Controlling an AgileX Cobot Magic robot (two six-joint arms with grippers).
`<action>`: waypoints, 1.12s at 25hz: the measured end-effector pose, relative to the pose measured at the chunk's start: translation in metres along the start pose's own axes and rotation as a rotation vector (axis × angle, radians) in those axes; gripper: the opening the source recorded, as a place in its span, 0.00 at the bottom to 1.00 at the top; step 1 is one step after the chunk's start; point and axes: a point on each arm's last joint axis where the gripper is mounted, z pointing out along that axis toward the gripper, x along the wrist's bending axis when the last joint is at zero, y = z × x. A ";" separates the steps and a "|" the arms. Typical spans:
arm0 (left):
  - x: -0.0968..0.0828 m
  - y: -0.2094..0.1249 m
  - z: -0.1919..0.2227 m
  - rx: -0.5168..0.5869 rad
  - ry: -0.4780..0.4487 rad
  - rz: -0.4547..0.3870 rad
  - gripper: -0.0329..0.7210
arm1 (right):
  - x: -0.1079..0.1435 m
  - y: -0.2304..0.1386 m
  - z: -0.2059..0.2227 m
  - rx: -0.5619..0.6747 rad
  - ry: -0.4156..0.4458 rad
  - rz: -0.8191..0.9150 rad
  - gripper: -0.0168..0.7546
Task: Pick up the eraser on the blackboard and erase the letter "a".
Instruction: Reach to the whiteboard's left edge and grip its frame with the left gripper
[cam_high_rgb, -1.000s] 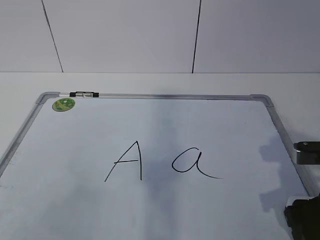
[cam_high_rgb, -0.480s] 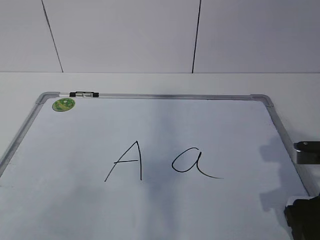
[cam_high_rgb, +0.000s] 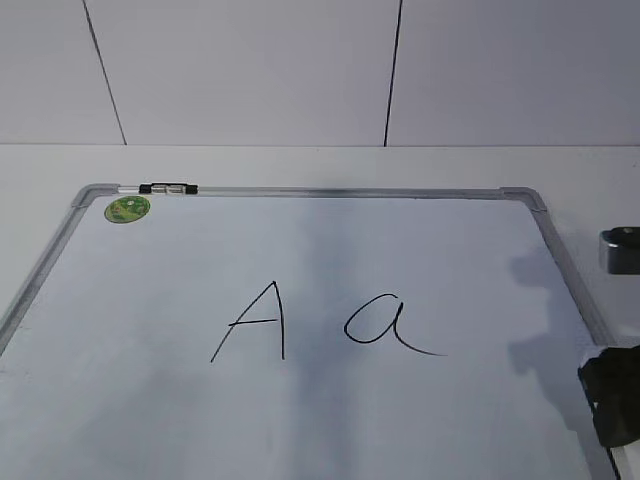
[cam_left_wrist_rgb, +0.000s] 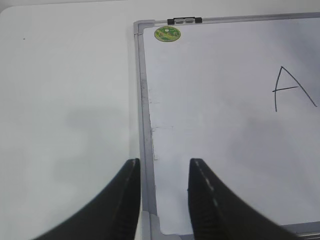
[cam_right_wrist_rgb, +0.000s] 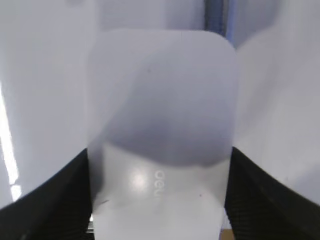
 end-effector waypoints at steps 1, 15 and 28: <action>0.000 0.000 0.000 0.000 0.000 0.000 0.37 | -0.001 0.000 -0.005 -0.006 0.001 0.000 0.74; 0.000 0.011 0.004 0.009 0.000 -0.005 0.46 | -0.012 -0.011 -0.084 -0.153 0.040 0.023 0.74; 0.008 0.052 0.104 0.391 -0.021 -0.054 0.50 | -0.013 -0.012 -0.087 -0.158 0.042 0.022 0.74</action>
